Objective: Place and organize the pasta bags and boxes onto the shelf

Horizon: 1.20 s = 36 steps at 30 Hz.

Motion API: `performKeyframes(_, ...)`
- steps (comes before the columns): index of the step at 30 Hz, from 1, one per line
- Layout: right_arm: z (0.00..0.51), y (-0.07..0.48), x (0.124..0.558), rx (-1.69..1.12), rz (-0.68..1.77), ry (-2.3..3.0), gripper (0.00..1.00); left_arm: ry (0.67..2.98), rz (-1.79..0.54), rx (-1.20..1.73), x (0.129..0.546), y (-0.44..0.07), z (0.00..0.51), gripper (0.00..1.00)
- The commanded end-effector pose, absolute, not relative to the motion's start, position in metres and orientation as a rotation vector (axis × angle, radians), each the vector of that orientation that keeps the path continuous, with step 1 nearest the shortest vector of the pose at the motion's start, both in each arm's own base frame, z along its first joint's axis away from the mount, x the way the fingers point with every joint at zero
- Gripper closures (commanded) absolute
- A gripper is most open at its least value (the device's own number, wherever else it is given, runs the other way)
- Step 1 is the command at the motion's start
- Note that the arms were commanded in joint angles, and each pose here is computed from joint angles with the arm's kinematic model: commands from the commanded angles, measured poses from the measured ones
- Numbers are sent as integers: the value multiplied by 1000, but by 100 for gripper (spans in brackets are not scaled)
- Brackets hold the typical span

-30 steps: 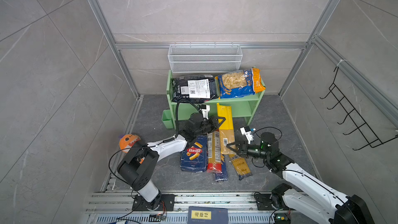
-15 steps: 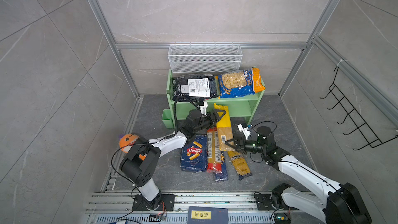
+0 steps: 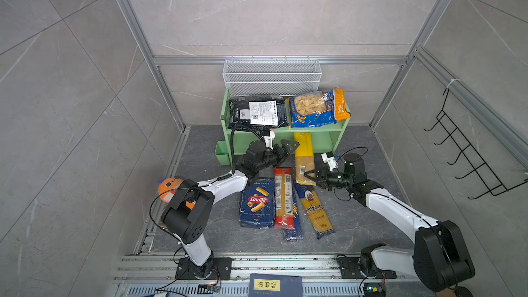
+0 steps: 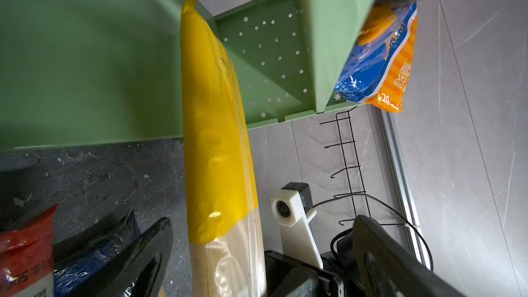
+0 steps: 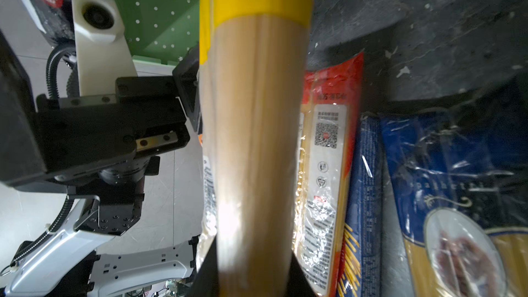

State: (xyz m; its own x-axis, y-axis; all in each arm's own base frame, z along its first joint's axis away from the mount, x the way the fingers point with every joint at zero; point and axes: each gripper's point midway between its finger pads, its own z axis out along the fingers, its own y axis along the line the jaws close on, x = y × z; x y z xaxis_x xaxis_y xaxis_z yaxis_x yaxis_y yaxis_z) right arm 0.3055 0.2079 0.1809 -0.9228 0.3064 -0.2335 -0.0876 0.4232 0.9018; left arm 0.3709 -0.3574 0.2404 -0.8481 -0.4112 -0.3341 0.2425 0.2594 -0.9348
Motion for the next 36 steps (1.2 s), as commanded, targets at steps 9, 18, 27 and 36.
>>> performKeyframes(9, 245, 191, 362, -38, 1415, 2115, 100, 2080, -1515, 10, 313, -344, 230, 1)
performKeyframes(18, 237, 183, 396, -35, 1317, 2170, 100, 2139, -1245, 155, 270, -320, 221, 2)
performKeyframes(27, 222, 168, 417, -8, 1187, 2230, 100, 2137, -1188, 161, 261, -304, 221, 2)
performKeyframes(36, 210, 152, 424, 50, 1127, 2273, 100, 2136, -1182, 156, 259, -300, 220, 3)
